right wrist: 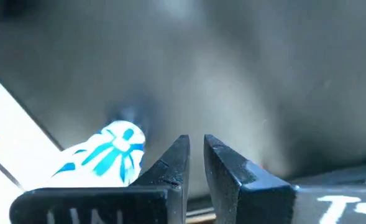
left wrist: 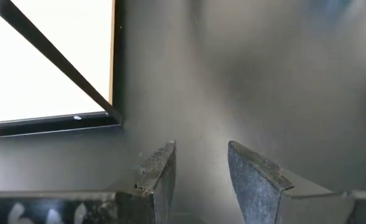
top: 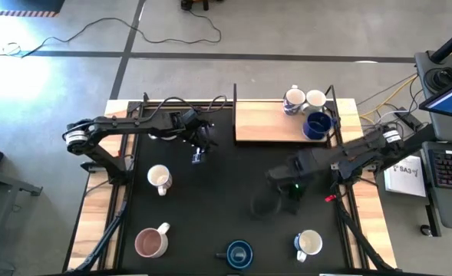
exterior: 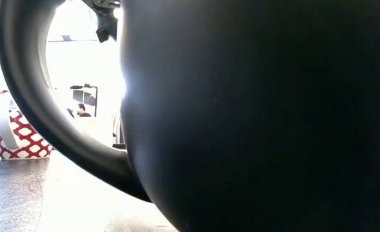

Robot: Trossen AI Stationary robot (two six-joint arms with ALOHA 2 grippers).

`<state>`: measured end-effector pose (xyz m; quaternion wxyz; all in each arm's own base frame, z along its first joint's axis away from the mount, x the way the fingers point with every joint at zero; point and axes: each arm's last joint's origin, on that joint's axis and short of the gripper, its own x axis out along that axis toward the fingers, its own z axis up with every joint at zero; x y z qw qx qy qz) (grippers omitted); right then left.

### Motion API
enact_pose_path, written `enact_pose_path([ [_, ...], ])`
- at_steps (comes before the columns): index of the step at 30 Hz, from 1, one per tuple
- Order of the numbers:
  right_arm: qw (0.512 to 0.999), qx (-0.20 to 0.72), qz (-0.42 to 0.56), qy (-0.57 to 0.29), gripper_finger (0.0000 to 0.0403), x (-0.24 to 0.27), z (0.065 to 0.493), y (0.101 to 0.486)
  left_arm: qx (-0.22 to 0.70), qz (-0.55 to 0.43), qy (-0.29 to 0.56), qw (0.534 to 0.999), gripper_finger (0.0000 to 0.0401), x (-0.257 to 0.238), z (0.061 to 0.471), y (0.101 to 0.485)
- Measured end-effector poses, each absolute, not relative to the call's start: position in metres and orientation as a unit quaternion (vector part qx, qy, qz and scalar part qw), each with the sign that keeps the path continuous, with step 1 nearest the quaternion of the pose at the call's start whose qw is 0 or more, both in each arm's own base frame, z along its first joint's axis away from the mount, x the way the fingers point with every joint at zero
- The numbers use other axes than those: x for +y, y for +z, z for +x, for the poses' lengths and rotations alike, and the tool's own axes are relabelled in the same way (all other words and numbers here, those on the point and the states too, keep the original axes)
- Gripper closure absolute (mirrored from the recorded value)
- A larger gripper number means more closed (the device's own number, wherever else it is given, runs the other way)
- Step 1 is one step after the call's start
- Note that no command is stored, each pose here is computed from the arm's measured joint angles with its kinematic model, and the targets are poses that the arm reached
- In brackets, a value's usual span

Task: Place coffee mugs
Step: Put the blue patterned mug on the shelf

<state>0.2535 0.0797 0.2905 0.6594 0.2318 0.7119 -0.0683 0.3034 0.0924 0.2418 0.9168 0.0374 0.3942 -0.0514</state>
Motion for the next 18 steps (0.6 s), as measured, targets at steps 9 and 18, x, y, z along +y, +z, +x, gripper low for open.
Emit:
enact_pose_path([
  [9,0.638,0.708,0.275,-0.126,0.0372,0.159,0.220,0.290,0.375,0.009,-0.037,0.926,0.0273,0.091,0.307,0.245],
  [18,0.661,0.656,0.334,-0.145,0.0313,0.210,0.195,0.291,0.344,0.004,-0.042,0.938,0.0273,0.089,0.312,0.250],
])
